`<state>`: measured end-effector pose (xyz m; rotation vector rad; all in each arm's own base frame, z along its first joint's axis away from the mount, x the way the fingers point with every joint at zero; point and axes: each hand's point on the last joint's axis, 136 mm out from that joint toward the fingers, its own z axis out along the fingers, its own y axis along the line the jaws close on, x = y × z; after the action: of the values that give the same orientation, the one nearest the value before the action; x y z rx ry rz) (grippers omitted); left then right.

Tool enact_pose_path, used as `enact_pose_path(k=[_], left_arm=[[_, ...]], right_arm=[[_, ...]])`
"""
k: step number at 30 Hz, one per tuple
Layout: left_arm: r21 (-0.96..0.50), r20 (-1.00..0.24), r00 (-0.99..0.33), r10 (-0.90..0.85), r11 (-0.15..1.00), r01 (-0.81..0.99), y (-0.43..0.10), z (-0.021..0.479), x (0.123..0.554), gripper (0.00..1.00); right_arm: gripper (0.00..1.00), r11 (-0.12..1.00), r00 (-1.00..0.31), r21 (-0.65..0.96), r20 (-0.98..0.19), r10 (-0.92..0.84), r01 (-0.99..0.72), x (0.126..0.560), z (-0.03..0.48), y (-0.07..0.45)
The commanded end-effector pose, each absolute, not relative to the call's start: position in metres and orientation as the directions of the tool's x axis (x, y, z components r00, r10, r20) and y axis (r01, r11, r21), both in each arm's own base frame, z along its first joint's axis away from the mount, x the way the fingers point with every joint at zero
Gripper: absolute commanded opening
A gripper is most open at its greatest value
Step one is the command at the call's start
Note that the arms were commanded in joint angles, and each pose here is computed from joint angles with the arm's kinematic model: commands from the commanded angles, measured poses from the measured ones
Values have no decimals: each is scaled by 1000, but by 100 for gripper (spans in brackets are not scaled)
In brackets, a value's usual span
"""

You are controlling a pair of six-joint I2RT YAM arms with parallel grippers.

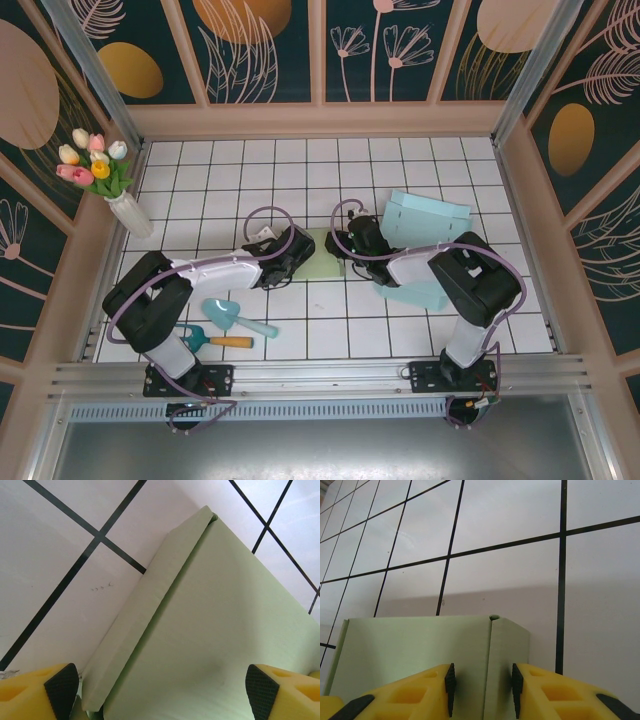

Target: Fold the paper box

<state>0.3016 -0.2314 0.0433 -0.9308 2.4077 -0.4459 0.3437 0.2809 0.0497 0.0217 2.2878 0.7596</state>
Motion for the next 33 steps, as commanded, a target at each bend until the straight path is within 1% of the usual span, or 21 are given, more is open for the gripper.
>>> enact_pose_path(k=[1, 15, 23, 33], left_arm=[[-448, -363, -613, -701, 709, -545, -225, 37, 302, 88], [-428, -363, -615, -700, 711, -558, -221, 25, 300, 85], [-413, -364, -616, -698, 714, -565, -217, 20, 297, 85], [-407, -373, -611, -698, 715, -568, -213, 19, 297, 84]], right_arm=[[38, 855, -799, 489, -577, 166, -176, 324, 23, 270], [38, 853, -807, 491, -570, 158, -180, 320, 20, 269], [38, 846, -802, 499, -575, 161, -188, 317, 30, 268], [38, 846, -800, 497, -579, 159, -192, 287, 41, 262]])
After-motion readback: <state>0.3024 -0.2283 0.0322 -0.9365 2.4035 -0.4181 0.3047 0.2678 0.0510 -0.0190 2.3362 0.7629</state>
